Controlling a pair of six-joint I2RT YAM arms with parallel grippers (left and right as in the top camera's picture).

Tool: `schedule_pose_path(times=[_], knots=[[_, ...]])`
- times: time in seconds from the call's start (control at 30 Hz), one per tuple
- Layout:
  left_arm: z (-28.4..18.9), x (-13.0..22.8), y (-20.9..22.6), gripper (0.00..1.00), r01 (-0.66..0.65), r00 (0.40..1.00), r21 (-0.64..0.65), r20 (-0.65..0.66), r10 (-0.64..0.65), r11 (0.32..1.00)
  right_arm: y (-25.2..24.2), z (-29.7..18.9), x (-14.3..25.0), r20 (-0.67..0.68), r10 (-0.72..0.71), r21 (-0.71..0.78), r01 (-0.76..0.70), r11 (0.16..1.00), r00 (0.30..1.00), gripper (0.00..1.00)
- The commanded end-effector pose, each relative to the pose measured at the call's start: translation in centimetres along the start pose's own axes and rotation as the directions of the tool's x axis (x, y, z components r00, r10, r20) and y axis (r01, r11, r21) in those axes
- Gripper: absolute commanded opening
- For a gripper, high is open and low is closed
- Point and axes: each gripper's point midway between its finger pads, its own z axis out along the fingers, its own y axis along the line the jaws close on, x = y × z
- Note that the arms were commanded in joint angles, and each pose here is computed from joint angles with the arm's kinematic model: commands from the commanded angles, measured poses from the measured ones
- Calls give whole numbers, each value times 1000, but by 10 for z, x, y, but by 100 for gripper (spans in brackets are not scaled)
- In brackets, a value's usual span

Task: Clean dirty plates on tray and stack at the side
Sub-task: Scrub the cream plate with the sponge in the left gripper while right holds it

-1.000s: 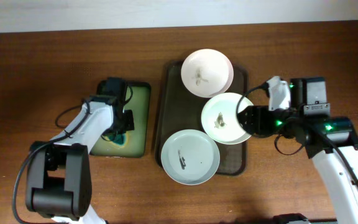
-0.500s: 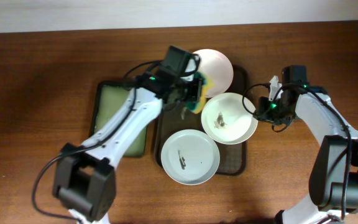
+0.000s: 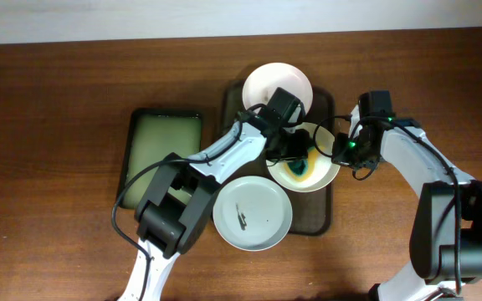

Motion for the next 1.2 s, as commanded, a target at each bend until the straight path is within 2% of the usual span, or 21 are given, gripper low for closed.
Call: schedule_pose_path(times=[0.0, 0.03, 0.1, 0.2, 0.23, 0.3, 0.33, 0.37, 0.4, 0.43, 0.6, 0.63, 0.67, 0.73, 0.77, 0.87, 1.0, 1.07, 1.17], knots=[[1, -5, 82, 0, -28, 996, -446, 64, 63, 894, -5, 6, 8, -21, 13, 28, -12, 1000, 1000, 4], [-22, -18, 97, 0, -52, 989, -579, 82, 121, 813, -5, 6, 8, -23, 13, 29, -13, 1000, 1000, 4], [-49, -32, 100, 0, -90, 979, -677, 73, 188, 731, -5, 6, 8, -23, 13, 29, -13, 1000, 1000, 4], [-54, -34, 100, 0, -88, 980, -681, 70, 184, 727, -5, 6, 8, -24, 13, 29, -13, 999, 1000, 4], [-49, -34, 98, 0, -87, 982, -657, 68, 173, 749, -5, 6, 8, -23, 13, 29, -13, 1000, 1000, 4], [-9, -18, 61, 0, -120, 991, -412, 0, 131, 903, -5, 6, 8, -23, 13, 29, -12, 1000, 1000, 4], [16, -3, 23, 0, -144, 989, -190, -63, 134, 971, -5, 6, 8, -23, 13, 29, -12, 1000, 1000, 4], [29, 8, -7, 0, -168, 982, -36, -96, 163, 985, -5, 6, 8, -23, 13, 29, -12, 1000, 1000, 4], [35, 16, -26, 0, -187, 975, 51, -113, 192, 981, -5, 6, 8, -23, 13, 29, -12, 1000, 1000, 4], [38, 23, -45, 0, -212, 967, 117, -117, 225, 970, -5, 6, 8, -23, 13, 29, -12, 1000, 1000, 4], [39, 37, -58, 0, -208, 959, 175, -159, 237, 962, -5, 6, 8, -23, 13, 29, -12, 1000, 1000, 4], [38, 38, -51, 0, -194, 960, 155, -171, 219, 969, -5, 6, 8, -24, 13, 29, -12, 1000, 1000, 4], [34, 28, -22, 0, -171, 972, 25, -157, 172, 985, -6, 6, 9, -26, 13, 30, -13, 999, 1000, 4], [15, 5, 28, 0, -130, 988, -218, -107, 109, 967, -6, 6, 9, -26, 13, 30, -13, 999, 1000, 4], [-7, -15, 63, 0, -100, 995, -391, -53, 86, 915, -6, 6, 9, -27, 14, 29, -13, 999, 1000, 4], [-48, -45, 111, 0, -76, 989, -671, 46, 144, 737, -6, 6, 9, -27, 14, 30, -13, 999, 1000, 4], [-62, -52, 114, 0, -122, 966, -790, 45, 255, 601, -6, 6, 9, -28, 14, 30, -13, 999, 1000, 4], [-60, -49, 97, 0, -151, 960, -781, 31, 279, 606, -6, 6, 10, -31, 14, 31, -13, 999, 999, 4], [-81, -60, 55, 0, -164, 949, -759, 54, 312, 630, -6, 6, 12, -38, 15, 33, -14, 999, 999, 4]])
